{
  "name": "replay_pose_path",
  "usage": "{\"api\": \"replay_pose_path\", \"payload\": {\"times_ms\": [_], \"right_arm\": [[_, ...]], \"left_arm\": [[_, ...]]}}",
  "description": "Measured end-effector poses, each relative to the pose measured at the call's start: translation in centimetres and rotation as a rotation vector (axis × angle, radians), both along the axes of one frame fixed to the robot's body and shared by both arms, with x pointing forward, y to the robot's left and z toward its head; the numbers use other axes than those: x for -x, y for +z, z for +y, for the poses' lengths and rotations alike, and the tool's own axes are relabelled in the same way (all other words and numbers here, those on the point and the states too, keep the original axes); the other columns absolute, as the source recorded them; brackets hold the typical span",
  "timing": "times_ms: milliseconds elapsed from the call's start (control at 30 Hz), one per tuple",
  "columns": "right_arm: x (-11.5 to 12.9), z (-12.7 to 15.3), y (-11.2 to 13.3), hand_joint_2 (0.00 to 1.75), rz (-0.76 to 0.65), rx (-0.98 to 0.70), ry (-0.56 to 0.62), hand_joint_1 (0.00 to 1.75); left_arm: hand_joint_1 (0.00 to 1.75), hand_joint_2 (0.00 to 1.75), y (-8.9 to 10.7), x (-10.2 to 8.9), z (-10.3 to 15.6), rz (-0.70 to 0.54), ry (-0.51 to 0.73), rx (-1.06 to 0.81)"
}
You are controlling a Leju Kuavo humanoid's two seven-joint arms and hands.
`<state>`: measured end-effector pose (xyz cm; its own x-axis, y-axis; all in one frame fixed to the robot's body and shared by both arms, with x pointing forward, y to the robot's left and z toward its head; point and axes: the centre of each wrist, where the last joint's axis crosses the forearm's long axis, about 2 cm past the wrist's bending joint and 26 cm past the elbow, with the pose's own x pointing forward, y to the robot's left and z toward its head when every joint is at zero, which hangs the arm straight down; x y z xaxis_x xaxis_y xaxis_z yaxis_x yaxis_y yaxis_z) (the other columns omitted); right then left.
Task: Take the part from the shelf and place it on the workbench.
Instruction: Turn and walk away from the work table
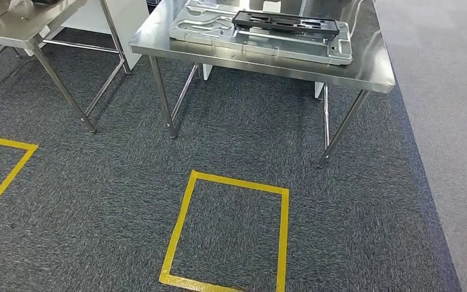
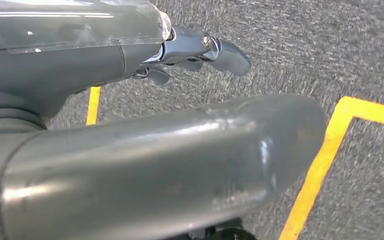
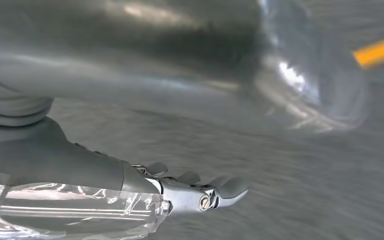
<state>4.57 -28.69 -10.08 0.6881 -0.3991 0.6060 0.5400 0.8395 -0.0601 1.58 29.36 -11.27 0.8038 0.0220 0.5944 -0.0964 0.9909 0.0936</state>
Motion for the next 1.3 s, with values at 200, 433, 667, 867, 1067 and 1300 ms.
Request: {"api": "replay_pose_path", "payload": {"times_ms": [200,433,667,867,1067,1300], "right_arm": [[2.1,1.2,-0.9,0.0,0.156,0.016,0.229,0.0],[2.3,1.6,-1.1,0.0,0.195,-0.011,0.239,0.0],[2.6,2.0,-1.1,0.0,0.221,-0.033,0.244,0.0],[2.1,2.3,-1.0,0.0,0.223,-0.033,0.238,0.0],[2.4,2.8,-1.0,0.0,0.273,-0.036,0.274,0.0],[2.5,3.2,-1.0,0.0,0.331,-0.029,0.353,0.0]], "left_arm": [[0.0,0.0,0.0,-0.4,-0.2,-0.006,-0.003,0.005],[0.0,0.0,0.0,-0.3,-0.2,-0.005,0.0,0.002],[0.0,0.0,0.0,-0.3,-0.2,0.013,0.007,-0.008],[0.0,0.0,0.1,-0.5,-0.1,0.013,0.005,-0.013],[0.0,0.0,0.1,-0.8,0.0,0.003,-0.016,-0.023],[0.0,0.0,0.1,-1.0,-0.3,0.021,-0.035,-0.034]]}}
